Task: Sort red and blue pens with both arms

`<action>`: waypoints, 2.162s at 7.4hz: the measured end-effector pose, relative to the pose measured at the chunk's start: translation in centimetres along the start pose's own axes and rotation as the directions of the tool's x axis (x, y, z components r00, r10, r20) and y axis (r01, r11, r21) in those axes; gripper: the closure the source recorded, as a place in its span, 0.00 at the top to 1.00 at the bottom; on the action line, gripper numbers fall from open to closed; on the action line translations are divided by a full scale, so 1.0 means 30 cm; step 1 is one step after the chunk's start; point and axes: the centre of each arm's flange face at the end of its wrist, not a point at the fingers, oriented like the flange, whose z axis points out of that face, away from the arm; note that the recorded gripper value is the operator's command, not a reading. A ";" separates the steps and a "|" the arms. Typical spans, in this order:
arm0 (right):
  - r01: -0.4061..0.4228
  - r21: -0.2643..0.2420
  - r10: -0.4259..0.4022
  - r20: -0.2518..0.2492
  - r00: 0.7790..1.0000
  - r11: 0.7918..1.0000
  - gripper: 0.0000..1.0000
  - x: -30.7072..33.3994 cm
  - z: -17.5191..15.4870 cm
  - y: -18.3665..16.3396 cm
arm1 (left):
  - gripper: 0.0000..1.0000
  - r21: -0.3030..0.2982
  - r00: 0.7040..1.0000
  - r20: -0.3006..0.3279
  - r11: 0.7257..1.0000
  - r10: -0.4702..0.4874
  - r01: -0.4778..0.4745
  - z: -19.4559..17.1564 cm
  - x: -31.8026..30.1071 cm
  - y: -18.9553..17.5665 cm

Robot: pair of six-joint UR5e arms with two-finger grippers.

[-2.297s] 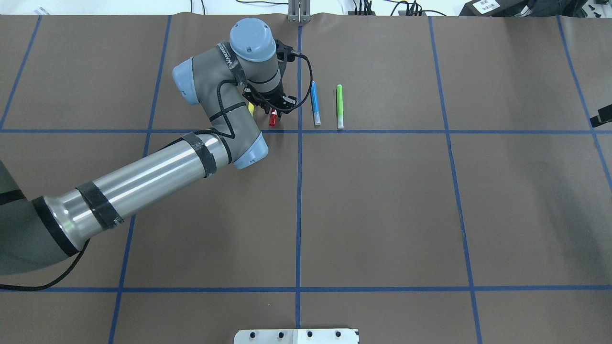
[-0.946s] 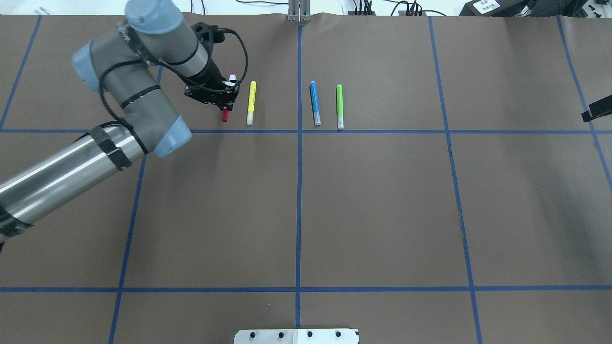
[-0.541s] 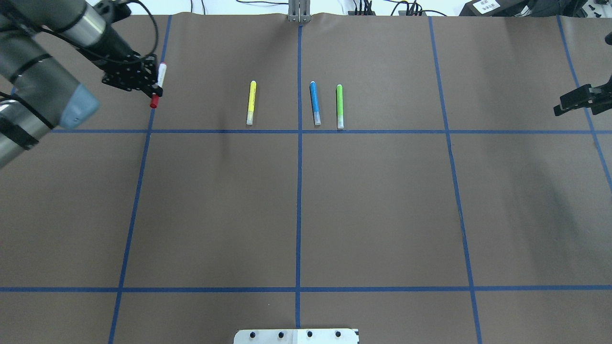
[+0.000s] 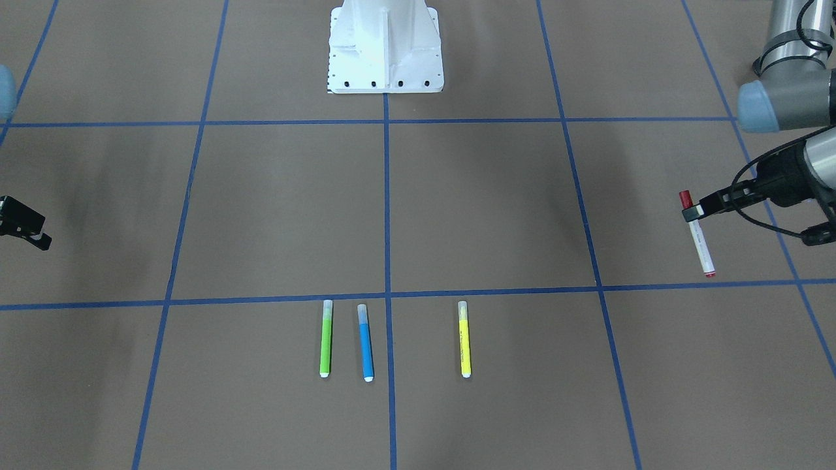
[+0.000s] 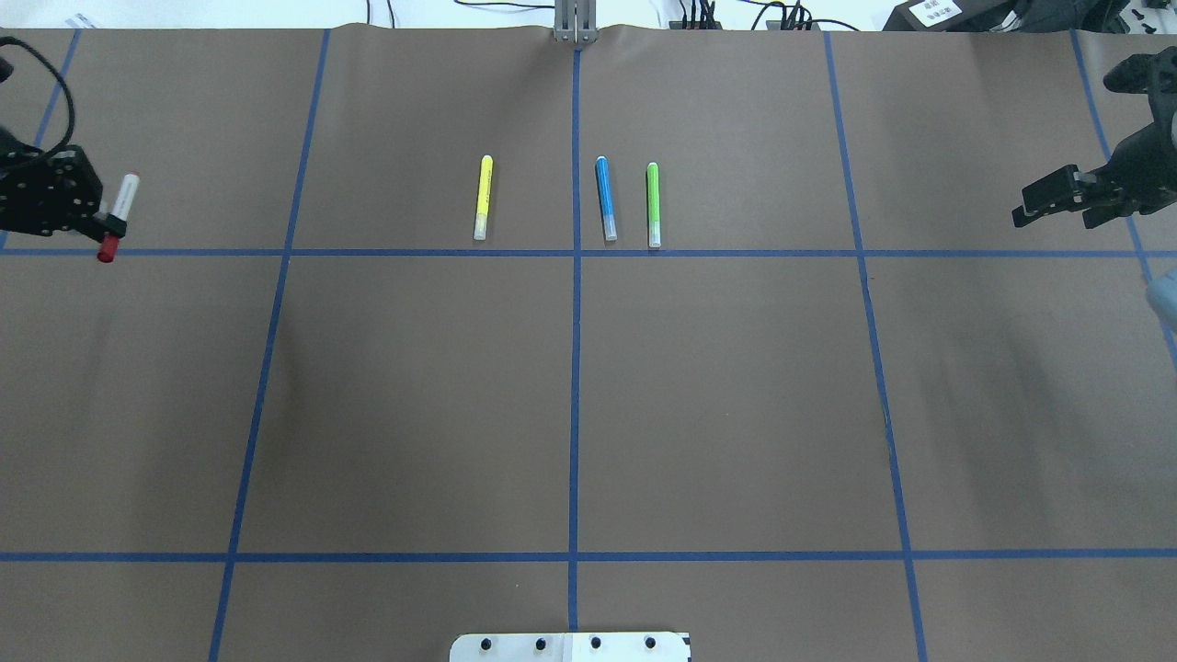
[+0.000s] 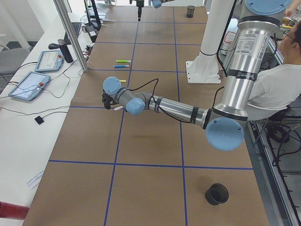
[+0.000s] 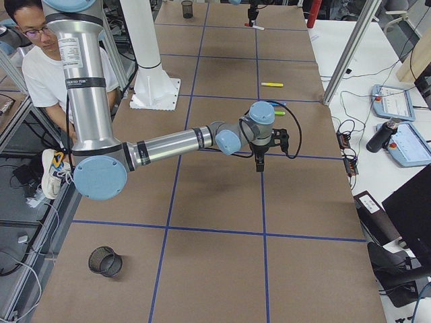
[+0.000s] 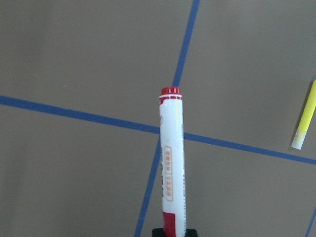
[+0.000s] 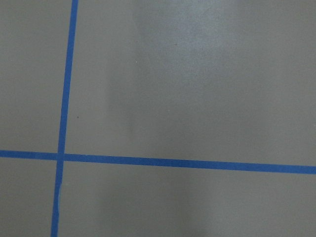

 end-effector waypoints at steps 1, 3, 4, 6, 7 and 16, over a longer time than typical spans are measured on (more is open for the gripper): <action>0.001 -0.002 -0.001 0.000 1.000 1.000 1.00 -0.004 0.003 0.001 | 0.00 -0.003 0.998 -0.014 0.999 -0.054 0.054 -0.051 -0.120 0.037; 0.003 -0.002 -0.003 0.001 1.000 1.000 1.00 -0.009 0.004 0.000 | 0.00 -0.029 0.982 -0.091 0.986 -0.165 0.163 -0.187 -0.345 0.138; 0.003 -0.003 -0.003 0.000 1.000 1.000 1.00 -0.008 0.006 -0.001 | 0.00 -0.038 0.971 -0.110 0.977 -0.214 0.211 -0.222 -0.437 0.211; 0.001 -0.004 -0.001 -0.001 1.000 1.000 1.00 -0.005 0.009 -0.001 | 0.00 -0.057 0.938 -0.142 0.949 -0.316 0.311 -0.267 -0.582 0.324; 0.000 -0.006 0.000 -0.002 1.000 1.000 1.00 -0.004 0.013 -0.001 | 0.00 -0.067 0.915 -0.170 0.930 -0.367 0.361 -0.297 -0.655 0.368; -0.025 -0.027 0.025 -0.009 1.000 0.999 1.00 -0.022 0.057 0.014 | 0.00 -0.166 0.679 -0.326 0.747 -0.658 0.644 -0.333 -1.173 0.689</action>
